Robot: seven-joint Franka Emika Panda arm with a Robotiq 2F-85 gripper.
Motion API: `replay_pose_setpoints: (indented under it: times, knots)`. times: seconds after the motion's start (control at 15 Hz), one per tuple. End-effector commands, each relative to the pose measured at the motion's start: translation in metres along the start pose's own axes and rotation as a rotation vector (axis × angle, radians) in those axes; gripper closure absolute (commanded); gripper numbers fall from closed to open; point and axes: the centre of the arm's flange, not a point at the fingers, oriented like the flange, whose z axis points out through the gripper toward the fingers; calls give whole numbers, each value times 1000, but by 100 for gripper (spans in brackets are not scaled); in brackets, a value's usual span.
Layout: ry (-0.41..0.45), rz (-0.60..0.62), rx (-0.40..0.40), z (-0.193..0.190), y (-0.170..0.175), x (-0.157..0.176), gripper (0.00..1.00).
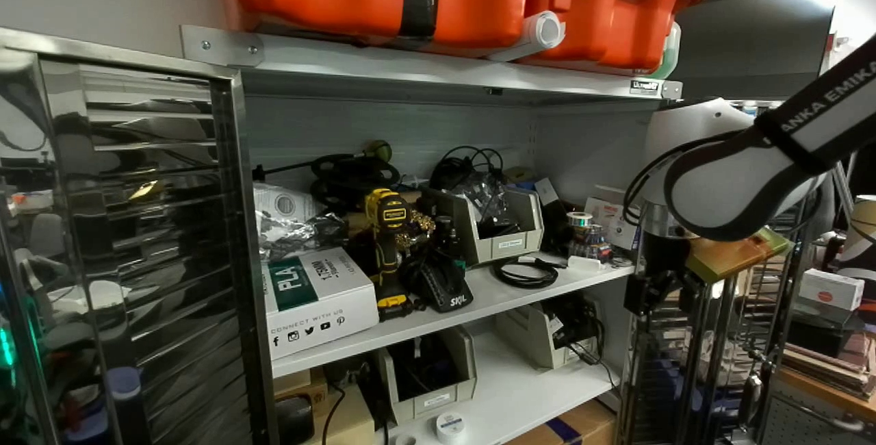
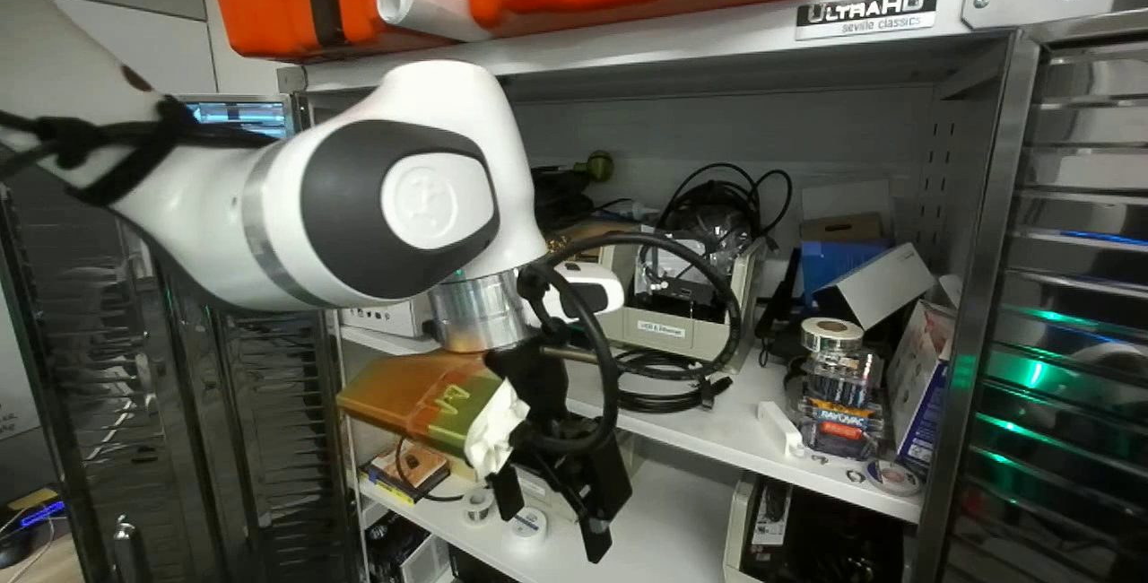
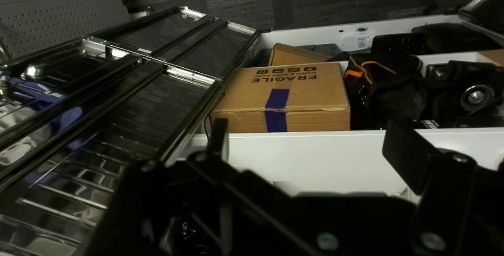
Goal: Pick the cable and put it in the box
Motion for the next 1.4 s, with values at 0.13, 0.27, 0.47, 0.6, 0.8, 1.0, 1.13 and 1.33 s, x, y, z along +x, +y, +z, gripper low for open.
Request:
replay_pose_setpoints:
  times: [0.13,0.27,0.47,0.6,0.8,1.0,1.13,1.33]
  knots:
    - [1,146,10,23,0,66,0]
    - [9,208,1,25,-3,81,0]
    - [72,312,32,27,-5,106,0]
    - [116,381,72,25,-6,119,0]
    - [163,465,116,20,-4,132,0]
    - [182,511,167,10,-3,138,0]
    - [185,526,195,0,-4,139,0]
    - [207,554,212,-11,-3,141,0]
